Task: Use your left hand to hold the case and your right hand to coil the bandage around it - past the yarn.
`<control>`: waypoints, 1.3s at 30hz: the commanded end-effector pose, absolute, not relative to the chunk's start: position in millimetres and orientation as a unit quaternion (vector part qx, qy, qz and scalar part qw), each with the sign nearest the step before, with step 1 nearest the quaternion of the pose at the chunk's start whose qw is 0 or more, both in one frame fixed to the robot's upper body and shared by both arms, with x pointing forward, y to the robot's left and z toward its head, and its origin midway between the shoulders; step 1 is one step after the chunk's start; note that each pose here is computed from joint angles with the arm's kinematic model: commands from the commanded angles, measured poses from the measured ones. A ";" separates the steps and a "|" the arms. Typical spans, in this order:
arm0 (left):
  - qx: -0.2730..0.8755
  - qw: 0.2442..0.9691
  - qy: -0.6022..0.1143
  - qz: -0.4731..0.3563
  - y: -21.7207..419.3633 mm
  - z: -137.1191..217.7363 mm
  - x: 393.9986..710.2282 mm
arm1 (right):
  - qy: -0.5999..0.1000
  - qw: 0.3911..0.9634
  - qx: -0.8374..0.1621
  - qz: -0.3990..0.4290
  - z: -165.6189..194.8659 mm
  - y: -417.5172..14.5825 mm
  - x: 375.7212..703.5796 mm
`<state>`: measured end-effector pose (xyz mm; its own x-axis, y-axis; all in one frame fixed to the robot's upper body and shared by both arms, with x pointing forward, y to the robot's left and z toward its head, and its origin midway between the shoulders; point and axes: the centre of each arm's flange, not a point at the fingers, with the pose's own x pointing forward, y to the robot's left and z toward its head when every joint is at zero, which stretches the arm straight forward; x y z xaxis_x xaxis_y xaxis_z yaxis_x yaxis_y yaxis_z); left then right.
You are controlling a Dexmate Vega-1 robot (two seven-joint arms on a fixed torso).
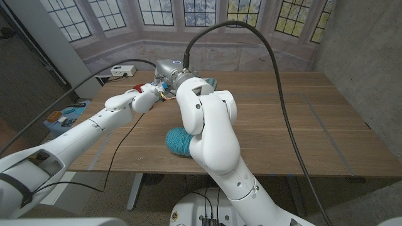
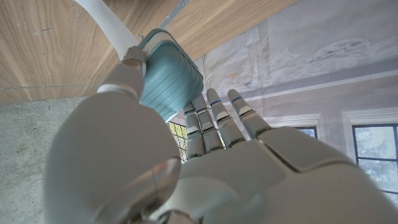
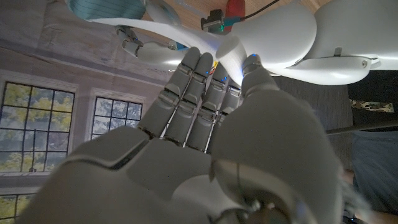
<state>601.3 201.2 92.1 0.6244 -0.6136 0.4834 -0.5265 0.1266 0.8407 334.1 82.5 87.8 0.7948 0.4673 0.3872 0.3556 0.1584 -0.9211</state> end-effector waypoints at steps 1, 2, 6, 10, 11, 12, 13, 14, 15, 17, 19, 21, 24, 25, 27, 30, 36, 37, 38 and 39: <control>0.658 0.613 -0.435 -0.038 196.2 96.0 602.4 | -0.305 0.696 -0.649 0.047 80.7 77.7 338.4; 0.658 0.613 -0.435 -0.038 196.2 96.0 602.4 | -0.303 0.696 -0.649 0.047 79.9 77.4 338.8; 0.659 0.614 -0.433 -0.037 196.2 96.6 602.3 | -0.298 0.696 -0.651 0.050 77.2 75.9 339.5; 0.660 0.615 -0.431 -0.036 196.0 97.6 602.5 | -0.293 0.697 -0.652 0.056 74.1 74.9 339.4; 0.661 0.614 -0.431 -0.036 195.8 97.8 602.5 | -0.292 0.697 -0.653 0.058 73.5 74.5 339.1; 0.662 0.613 -0.431 -0.036 195.5 98.0 602.6 | -0.291 0.697 -0.653 0.059 72.9 74.1 338.5; 0.662 0.613 -0.430 -0.036 195.3 98.3 602.7 | -0.291 0.697 -0.653 0.061 72.4 73.7 337.8; 0.662 0.613 -0.431 -0.037 195.0 98.7 602.8 | -0.289 0.696 -0.654 0.062 71.7 73.2 337.1; 0.662 0.612 -0.431 -0.036 194.7 99.1 602.8 | -0.288 0.697 -0.654 0.064 71.1 72.7 336.5; 0.662 0.612 -0.432 -0.036 194.1 99.8 602.9 | -0.285 0.698 -0.653 0.067 69.7 72.0 335.5; 0.663 0.611 -0.432 -0.037 193.1 100.8 603.2 | -0.282 0.699 -0.653 0.070 68.5 71.3 335.0; 0.662 0.610 -0.433 -0.037 192.3 101.5 603.3 | -0.278 0.698 -0.656 0.072 67.6 69.9 334.4; 0.662 0.610 -0.434 -0.037 191.3 102.8 603.6 | -0.272 0.700 -0.656 0.073 65.9 67.6 333.4; 0.663 0.608 -0.435 -0.036 190.7 103.8 603.8 | -0.269 0.700 -0.657 0.075 64.5 66.8 332.9; 0.662 0.609 -0.436 -0.036 190.1 105.1 603.9 | -0.266 0.703 -0.656 0.077 63.0 66.2 332.7; 0.663 0.608 -0.436 -0.036 188.8 106.6 604.3 | -0.261 0.705 -0.655 0.081 60.6 65.6 333.1; 0.663 0.607 -0.437 -0.038 186.0 108.9 605.5 | -0.249 0.714 -0.649 0.087 53.9 64.0 336.4; 0.663 0.606 -0.438 -0.038 185.5 109.2 605.6 | -0.249 0.715 -0.648 0.089 52.9 63.6 337.2; 0.662 0.607 -0.439 -0.038 184.9 109.6 605.7 | -0.248 0.717 -0.646 0.089 51.9 63.4 338.0; 0.661 0.607 -0.439 -0.038 184.1 109.8 605.6 | -0.247 0.717 -0.645 0.089 51.2 63.4 338.5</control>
